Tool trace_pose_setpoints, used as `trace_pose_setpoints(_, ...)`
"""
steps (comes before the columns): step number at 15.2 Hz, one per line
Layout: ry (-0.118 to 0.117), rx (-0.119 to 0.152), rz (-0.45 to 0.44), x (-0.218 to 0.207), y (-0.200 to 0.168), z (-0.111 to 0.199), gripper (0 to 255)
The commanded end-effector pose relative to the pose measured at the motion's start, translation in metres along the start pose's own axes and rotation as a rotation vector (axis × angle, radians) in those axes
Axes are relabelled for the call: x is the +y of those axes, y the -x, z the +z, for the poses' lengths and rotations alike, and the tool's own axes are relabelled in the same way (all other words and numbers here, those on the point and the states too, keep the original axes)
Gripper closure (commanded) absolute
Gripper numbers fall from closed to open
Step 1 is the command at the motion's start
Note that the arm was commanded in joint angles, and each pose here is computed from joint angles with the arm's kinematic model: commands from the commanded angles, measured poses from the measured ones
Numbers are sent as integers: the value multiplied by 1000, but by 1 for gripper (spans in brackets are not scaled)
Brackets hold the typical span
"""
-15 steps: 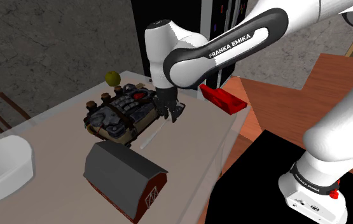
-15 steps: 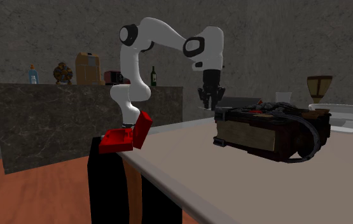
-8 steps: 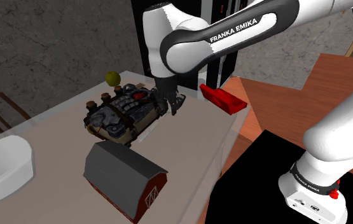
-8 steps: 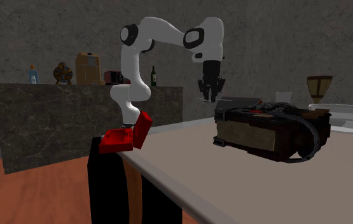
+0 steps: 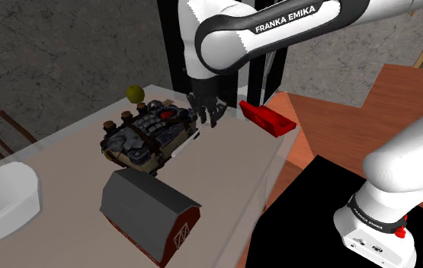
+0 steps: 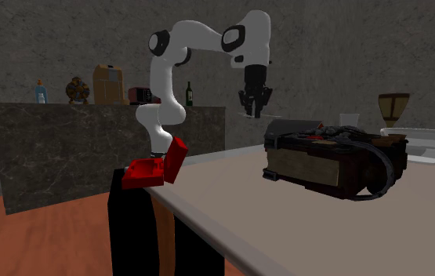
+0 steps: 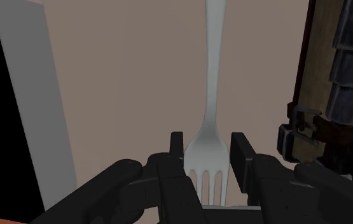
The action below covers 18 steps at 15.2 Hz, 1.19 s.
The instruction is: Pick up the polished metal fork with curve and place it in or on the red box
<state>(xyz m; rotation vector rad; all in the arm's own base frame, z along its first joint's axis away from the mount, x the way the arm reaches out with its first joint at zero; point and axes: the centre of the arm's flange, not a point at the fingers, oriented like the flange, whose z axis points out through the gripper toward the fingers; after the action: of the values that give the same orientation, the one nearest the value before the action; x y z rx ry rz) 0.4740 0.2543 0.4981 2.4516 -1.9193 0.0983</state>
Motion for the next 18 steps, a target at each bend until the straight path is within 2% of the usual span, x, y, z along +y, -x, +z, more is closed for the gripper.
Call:
trace_pose_setpoints(1, -1, -2, -2, 9, -25, 0, 255)
trace_pose_setpoints(18, -1, -2, -2, 66, -242, 11, 255)
